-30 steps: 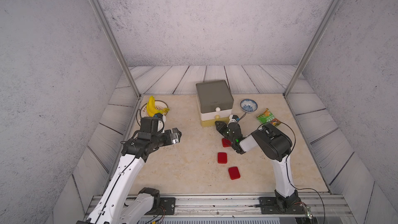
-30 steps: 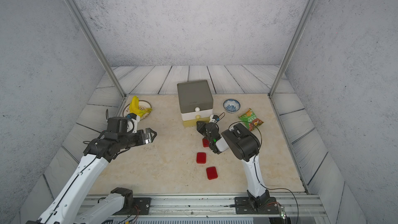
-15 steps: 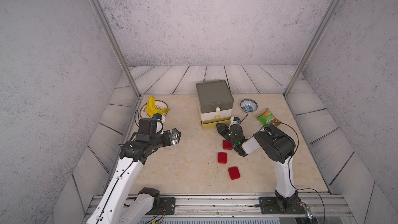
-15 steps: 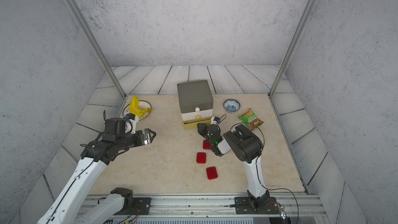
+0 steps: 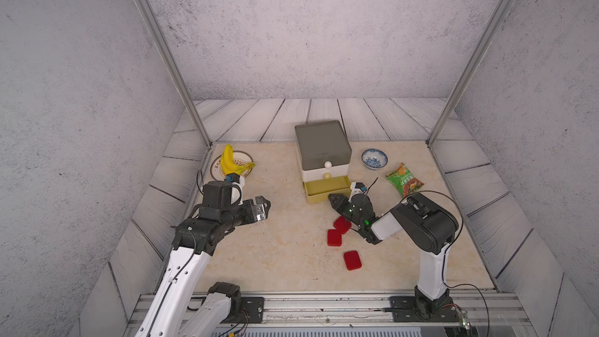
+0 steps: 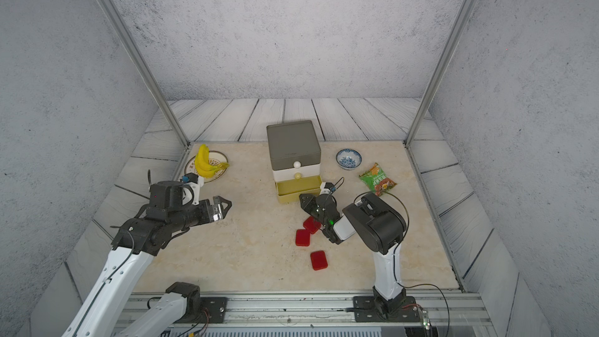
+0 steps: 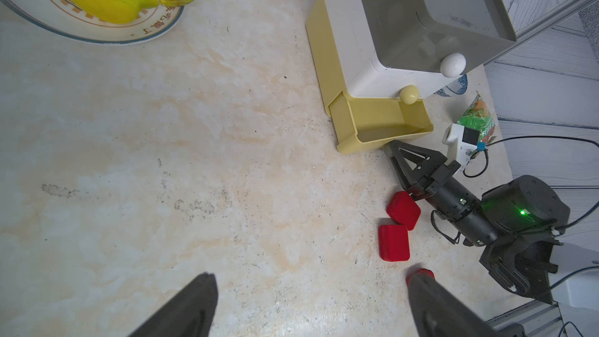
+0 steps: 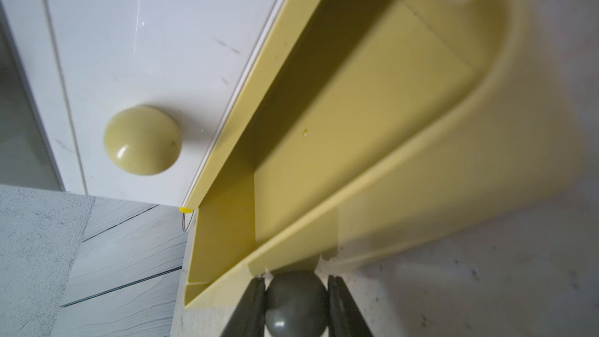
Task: Place the brooch boxes into the drawer by color
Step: Open the drawer in the storage box.
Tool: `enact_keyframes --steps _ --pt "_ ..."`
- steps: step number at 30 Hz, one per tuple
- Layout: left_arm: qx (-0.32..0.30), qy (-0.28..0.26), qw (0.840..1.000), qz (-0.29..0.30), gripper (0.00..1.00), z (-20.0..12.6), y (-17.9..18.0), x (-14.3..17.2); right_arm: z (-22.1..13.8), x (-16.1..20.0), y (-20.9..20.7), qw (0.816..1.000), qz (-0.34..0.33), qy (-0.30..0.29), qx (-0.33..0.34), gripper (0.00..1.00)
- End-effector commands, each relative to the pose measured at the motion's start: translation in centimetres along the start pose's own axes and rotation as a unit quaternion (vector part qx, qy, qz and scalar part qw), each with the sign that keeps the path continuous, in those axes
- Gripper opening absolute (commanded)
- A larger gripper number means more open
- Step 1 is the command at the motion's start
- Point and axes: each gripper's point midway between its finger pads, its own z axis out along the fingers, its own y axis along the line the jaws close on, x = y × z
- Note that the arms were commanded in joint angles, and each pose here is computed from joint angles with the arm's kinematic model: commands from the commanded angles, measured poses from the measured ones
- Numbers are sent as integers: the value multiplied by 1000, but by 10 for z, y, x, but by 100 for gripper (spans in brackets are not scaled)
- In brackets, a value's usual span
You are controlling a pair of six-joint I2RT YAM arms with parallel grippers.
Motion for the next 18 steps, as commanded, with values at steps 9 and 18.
enact_keyframes --steps 9,18 --pt "8 -17 1000 -7 98 -24 -6 -1 -34 11 -2 1000 -3 25 11 18" --pt "5 -10 1000 -8 98 -28 -5 3 -51 28 -1 999 -8 42 9 18"
